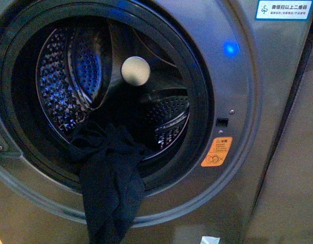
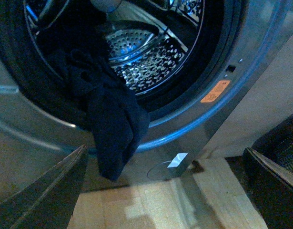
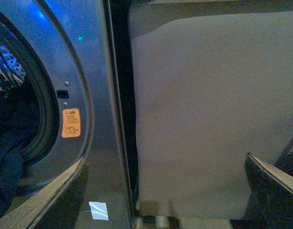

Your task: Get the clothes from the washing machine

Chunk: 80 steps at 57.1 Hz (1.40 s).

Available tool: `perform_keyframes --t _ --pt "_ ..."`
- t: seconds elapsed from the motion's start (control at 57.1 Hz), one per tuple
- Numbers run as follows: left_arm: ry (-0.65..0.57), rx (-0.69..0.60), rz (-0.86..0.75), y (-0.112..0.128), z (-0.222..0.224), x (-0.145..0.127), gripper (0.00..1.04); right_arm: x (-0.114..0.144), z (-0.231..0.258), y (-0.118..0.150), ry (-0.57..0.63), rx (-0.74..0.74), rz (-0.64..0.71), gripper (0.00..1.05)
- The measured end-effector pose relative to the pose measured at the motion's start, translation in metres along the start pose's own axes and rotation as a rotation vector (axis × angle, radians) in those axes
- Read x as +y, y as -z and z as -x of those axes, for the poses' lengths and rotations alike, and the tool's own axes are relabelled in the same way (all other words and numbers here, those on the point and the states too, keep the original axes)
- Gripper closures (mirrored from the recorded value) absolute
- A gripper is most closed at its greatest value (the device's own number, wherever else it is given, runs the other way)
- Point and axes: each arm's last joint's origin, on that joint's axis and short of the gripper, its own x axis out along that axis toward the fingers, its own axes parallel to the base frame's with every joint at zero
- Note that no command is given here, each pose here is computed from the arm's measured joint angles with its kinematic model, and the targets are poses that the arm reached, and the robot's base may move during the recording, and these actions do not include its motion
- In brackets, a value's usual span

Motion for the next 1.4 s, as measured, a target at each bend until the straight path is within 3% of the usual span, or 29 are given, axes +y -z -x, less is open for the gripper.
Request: perform_keyframes --t 0.175,0.315,0.753,1.174,1.401 --pt "0.017 0.034 -0.021 -0.035 -0.061 0.003 0.07 0.0 0.0 0.0 -0.001 0.0 0.0 0.07" --pt "0.026 0.091 -0.049 -0.041 -0.114 0.003 0.07 0.0 0.0 0.0 -0.001 0.0 0.0 0.07" --pt "0.072 0.29 -0.124 -0.013 -0.221 0.006 0.07 0.0 0.0 0.0 -0.002 0.0 0.0 0.07" --pt "0.001 0.412 -0.198 0.014 -0.291 0.024 0.07 0.0 0.0 0.0 -0.001 0.0 0.0 0.07" --pt "-0.099 0.433 -0.347 0.02 -0.33 0.045 0.07 0.0 0.0 0.0 -0.001 0.0 0.0 0.07"
